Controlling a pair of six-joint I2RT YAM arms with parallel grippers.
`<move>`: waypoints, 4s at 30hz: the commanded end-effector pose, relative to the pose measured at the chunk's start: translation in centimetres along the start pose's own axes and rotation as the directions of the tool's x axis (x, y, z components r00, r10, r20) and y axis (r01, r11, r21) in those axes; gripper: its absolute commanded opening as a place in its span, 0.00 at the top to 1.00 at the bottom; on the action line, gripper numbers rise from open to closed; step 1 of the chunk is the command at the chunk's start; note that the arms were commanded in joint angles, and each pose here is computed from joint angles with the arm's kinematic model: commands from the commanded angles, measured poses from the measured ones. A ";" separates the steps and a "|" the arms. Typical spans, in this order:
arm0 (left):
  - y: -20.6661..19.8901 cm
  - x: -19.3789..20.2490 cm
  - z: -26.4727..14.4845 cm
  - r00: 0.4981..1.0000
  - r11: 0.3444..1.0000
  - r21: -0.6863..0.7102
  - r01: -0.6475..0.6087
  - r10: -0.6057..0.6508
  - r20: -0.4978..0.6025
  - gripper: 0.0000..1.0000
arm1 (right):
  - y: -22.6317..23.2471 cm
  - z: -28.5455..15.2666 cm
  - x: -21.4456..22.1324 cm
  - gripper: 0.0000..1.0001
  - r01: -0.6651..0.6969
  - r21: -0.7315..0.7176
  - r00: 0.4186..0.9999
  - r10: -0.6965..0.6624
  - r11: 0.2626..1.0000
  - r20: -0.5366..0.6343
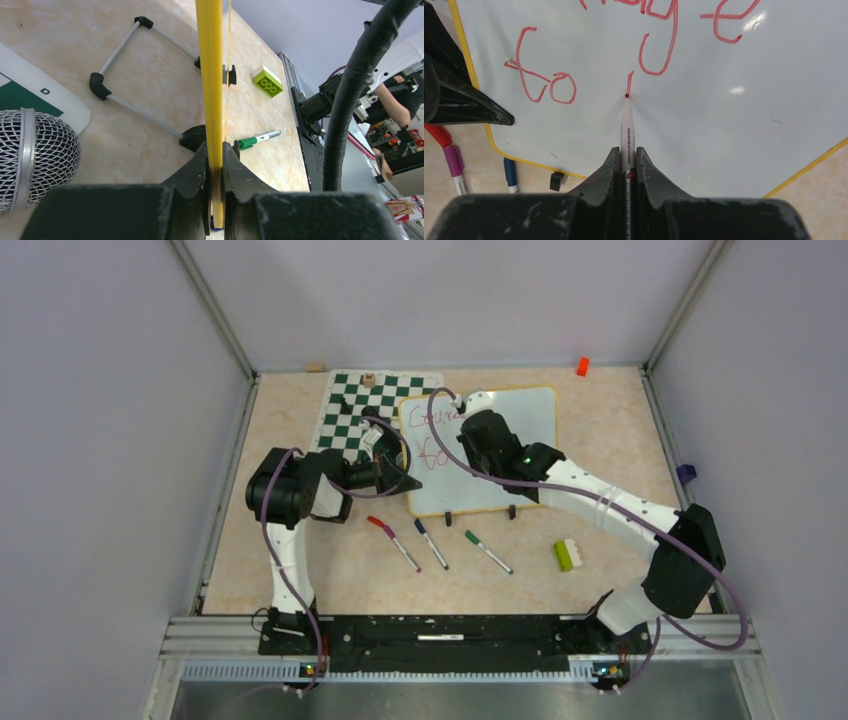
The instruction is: Write a sentence on the whiteboard
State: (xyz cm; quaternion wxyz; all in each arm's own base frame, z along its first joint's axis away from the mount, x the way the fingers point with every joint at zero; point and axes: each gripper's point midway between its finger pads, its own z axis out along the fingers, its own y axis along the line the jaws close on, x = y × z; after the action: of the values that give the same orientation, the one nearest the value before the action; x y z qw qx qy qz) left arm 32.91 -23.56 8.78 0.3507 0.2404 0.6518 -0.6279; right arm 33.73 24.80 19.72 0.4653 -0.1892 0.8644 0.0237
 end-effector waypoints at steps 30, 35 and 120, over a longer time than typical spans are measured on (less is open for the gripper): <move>-1.1 -1.3 -0.1 0.984 0.984 0.038 -0.176 0.175 0.020 1.00 | -0.2 0.4 -1.6 1.00 -0.017 0.015 1.000 0.017 1.000 0.021; -1.1 -1.3 -0.1 0.984 0.984 0.038 -0.176 0.175 0.019 1.00 | -0.6 0.4 -2.1 1.00 -0.012 0.036 0.999 0.011 0.999 0.031; -1.1 -1.3 -0.1 0.984 0.984 0.039 -0.176 0.176 0.019 1.00 | -3.2 -0.2 1.0 1.00 -0.069 0.045 0.997 0.070 0.997 -0.028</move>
State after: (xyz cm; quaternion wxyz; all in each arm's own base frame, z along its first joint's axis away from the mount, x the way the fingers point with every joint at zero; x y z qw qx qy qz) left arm 32.87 -23.56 8.82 0.3527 0.2441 0.6499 -0.6274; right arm 33.22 21.80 18.97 0.4422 -0.1641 0.8813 0.0274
